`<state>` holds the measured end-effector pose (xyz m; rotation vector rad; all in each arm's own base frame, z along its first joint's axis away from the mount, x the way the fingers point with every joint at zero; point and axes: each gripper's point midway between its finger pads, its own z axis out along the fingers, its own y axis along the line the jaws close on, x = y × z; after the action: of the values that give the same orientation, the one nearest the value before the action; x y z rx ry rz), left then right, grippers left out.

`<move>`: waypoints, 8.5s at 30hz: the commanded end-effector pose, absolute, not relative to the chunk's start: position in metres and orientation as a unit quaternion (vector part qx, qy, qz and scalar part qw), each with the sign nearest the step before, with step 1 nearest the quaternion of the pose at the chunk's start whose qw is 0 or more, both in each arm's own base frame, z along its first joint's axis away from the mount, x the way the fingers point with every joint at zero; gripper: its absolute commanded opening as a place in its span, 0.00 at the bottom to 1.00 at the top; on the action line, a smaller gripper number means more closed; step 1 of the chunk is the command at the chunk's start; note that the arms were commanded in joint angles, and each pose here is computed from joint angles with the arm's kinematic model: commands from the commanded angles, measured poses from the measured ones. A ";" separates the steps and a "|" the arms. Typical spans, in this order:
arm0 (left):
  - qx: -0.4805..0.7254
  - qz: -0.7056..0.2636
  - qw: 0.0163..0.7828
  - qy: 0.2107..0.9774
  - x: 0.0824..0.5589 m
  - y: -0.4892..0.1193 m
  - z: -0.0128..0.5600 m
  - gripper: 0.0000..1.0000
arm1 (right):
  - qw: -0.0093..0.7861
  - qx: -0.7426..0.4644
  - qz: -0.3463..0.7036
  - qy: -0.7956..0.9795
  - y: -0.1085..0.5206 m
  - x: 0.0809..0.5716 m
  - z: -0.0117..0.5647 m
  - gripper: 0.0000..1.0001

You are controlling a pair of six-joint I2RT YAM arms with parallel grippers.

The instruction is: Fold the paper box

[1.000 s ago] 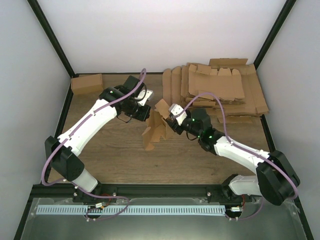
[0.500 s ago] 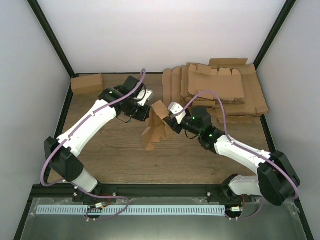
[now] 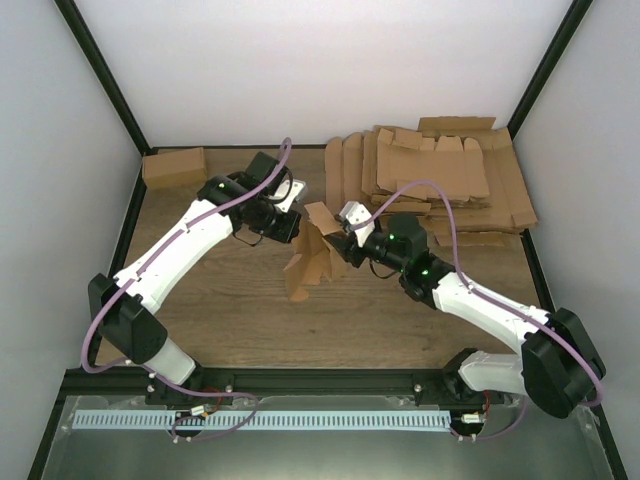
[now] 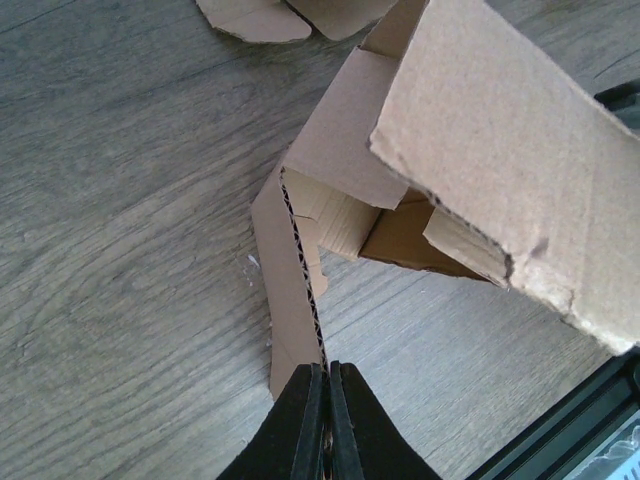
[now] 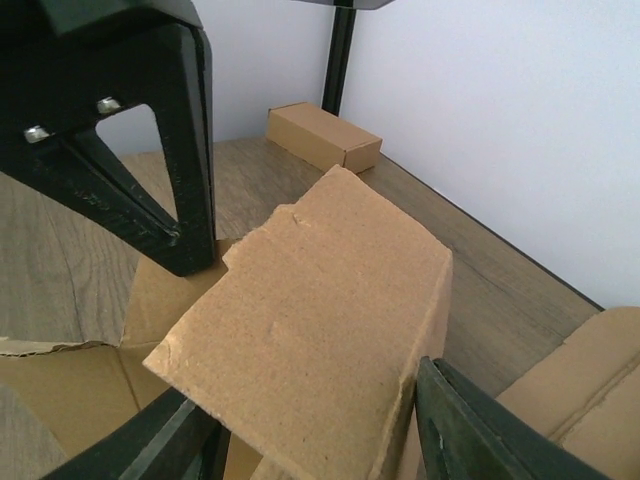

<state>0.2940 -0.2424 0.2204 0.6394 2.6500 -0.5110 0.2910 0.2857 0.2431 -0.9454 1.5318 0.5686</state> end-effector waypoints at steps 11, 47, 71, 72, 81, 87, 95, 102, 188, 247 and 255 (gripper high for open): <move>0.229 -0.162 0.152 0.948 0.280 -0.232 0.208 0.04 | 0.525 -0.455 0.270 0.666 0.297 0.272 0.224 0.58; 0.223 -0.147 0.157 0.951 0.281 -0.225 0.223 0.04 | 0.490 -0.460 0.248 0.698 0.288 0.269 0.223 0.76; 0.225 -0.151 0.158 0.950 0.280 -0.227 0.226 0.04 | 0.534 -0.409 0.207 0.711 0.261 0.273 0.292 0.86; 0.225 -0.152 0.159 0.949 0.280 -0.227 0.226 0.04 | 0.535 -0.407 0.199 0.713 0.261 0.277 0.297 0.86; 0.223 -0.150 0.162 0.949 0.281 -0.226 0.230 0.04 | 0.524 -0.414 0.172 0.724 0.283 0.301 0.291 0.81; 0.224 -0.151 0.162 0.949 0.281 -0.227 0.231 0.04 | 0.504 -0.441 0.098 0.736 0.299 0.307 0.247 0.81; 0.222 -0.150 0.160 0.950 0.281 -0.227 0.230 0.04 | 0.481 -0.450 0.023 0.752 0.296 0.320 0.199 0.80; 0.226 -0.154 0.159 0.949 0.280 -0.229 0.229 0.04 | 0.485 -0.447 -0.043 0.750 0.288 0.331 0.190 0.77; 0.212 -0.207 0.240 0.924 0.245 -0.249 0.190 0.45 | 0.282 -0.275 0.185 0.900 0.241 0.304 0.061 0.31; 0.211 -0.248 0.336 0.884 0.299 -0.241 0.261 0.70 | 0.308 -0.264 0.008 0.914 0.232 0.317 0.051 0.01; 0.087 -0.202 0.393 0.893 0.291 -0.189 0.262 1.00 | 0.306 -0.122 0.103 0.938 0.237 0.315 0.058 0.01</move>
<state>0.2876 -0.2119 0.2821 0.4043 2.2375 -0.5919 0.3095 0.2286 0.0399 -0.5735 2.4966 0.1169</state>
